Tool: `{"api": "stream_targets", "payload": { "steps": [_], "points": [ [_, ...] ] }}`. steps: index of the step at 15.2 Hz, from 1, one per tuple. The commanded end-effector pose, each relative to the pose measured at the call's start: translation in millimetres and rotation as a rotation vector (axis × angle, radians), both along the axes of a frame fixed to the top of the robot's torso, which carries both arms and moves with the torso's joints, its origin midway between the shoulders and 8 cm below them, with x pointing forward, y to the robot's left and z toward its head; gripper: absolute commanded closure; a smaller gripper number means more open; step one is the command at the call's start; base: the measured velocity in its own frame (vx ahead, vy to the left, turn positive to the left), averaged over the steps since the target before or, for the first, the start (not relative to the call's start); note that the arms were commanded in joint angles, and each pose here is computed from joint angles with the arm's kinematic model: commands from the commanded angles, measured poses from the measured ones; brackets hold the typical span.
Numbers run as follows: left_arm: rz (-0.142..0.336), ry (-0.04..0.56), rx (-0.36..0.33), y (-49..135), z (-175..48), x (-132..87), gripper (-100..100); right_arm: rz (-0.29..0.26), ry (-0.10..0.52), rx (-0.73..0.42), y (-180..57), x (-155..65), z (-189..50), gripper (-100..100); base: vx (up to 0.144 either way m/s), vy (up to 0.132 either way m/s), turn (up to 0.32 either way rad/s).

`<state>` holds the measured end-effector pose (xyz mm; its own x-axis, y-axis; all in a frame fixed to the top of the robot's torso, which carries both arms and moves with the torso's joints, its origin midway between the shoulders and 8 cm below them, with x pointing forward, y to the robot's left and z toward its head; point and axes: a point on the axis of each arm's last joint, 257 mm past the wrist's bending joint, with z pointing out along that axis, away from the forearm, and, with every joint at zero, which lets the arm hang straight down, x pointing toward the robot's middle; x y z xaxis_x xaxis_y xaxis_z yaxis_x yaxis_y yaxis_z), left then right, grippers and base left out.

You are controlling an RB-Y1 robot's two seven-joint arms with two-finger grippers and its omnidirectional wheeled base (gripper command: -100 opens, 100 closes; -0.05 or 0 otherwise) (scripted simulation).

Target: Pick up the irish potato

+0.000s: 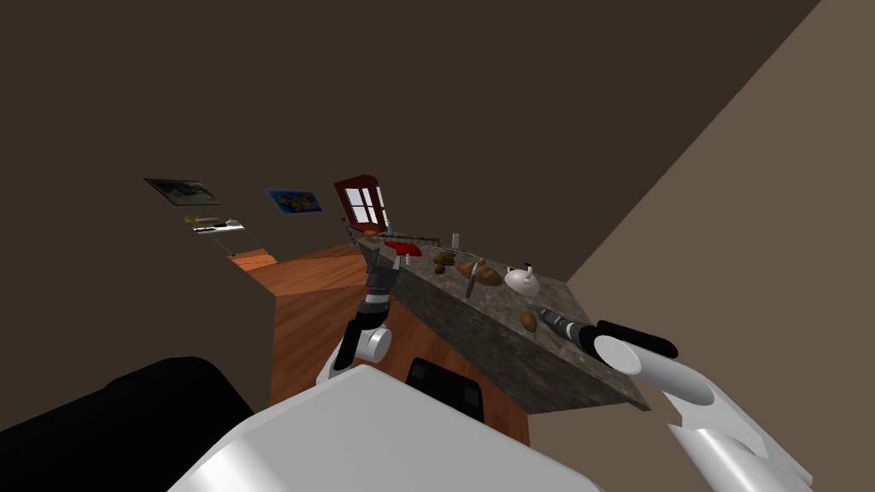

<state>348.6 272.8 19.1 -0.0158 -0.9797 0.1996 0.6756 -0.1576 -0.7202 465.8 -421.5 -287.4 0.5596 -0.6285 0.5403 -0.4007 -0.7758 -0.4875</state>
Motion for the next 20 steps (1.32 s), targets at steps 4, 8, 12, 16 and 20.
{"api": "stream_targets", "payload": {
  "steps": [4,8,12,16,20],
  "points": [
    [0.0,0.0,0.0,0.0,0.0,0.0,0,-0.064,0.08,0.097,-0.3,-9.9,-12.8,-100,-0.002,0.005,0.066],
    [0.0,0.0,0.0,0.0,0.0,0.0,0,-0.102,0.14,0.153,1.2,-20.4,-26.2,-100,-0.001,0.006,0.058],
    [0.0,0.0,0.0,0.0,0.0,0.0,0,-0.111,0.124,0.111,-28.8,-17.6,-19.3,-100,0.016,0.052,0.013],
    [0.0,0.0,0.0,0.0,0.0,0.0,0,-0.126,0.126,0.089,-55.6,-20.6,-17.5,-100,0.031,0.07,0.008],
    [0.0,0.0,0.0,0.0,0.0,0.0,0,-0.138,0.129,0.074,-79.7,-25.5,-16.7,-100,0.03,0.058,0.009]
  ]
}}
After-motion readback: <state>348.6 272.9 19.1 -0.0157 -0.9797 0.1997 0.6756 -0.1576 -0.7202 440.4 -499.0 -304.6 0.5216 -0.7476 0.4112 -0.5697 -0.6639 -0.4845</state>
